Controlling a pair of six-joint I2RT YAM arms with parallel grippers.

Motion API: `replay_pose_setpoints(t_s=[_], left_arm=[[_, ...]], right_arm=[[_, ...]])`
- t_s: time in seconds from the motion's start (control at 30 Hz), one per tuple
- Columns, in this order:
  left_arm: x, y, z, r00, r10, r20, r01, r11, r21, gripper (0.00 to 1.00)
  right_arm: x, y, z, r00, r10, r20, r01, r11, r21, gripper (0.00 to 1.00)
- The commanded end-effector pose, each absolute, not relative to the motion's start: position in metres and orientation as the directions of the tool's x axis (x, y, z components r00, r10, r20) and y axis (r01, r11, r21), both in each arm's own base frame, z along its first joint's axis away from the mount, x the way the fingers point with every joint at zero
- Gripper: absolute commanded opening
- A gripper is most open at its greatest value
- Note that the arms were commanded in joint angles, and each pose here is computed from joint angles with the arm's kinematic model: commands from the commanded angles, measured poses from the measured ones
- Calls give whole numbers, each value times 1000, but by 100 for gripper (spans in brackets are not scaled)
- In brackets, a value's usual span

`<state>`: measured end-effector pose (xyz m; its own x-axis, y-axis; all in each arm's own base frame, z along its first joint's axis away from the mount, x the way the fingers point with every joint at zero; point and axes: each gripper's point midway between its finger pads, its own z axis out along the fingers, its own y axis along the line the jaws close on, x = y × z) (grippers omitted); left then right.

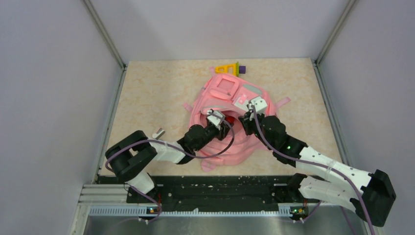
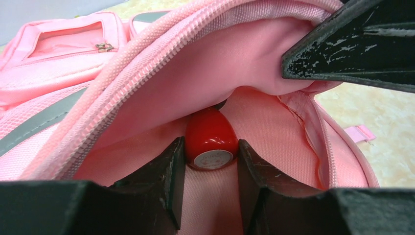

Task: Pack the student bag
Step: Place the stationery in the student bag.

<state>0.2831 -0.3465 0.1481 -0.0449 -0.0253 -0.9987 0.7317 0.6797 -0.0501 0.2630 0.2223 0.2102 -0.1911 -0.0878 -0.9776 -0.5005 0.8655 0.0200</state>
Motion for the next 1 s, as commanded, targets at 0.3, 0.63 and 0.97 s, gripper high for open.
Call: replay_pose_setpoints(t_s=[0.3,0.63,0.97], left_arm=[[284,-330,165,-17,-12,-1000,696,718,-20,85],[244,-302,193,-102,30,-994,743,667,-56,88],[244,-214,195,-289,-8,-957,456,878,-145,94]], right_arm=[[265,235,292,-58,132,-990,-525,839,143,0],[267,232,292,-55,120,-991,-512,849,131,0],[268,230,284,-69,103,-992,-501,857,123,0]])
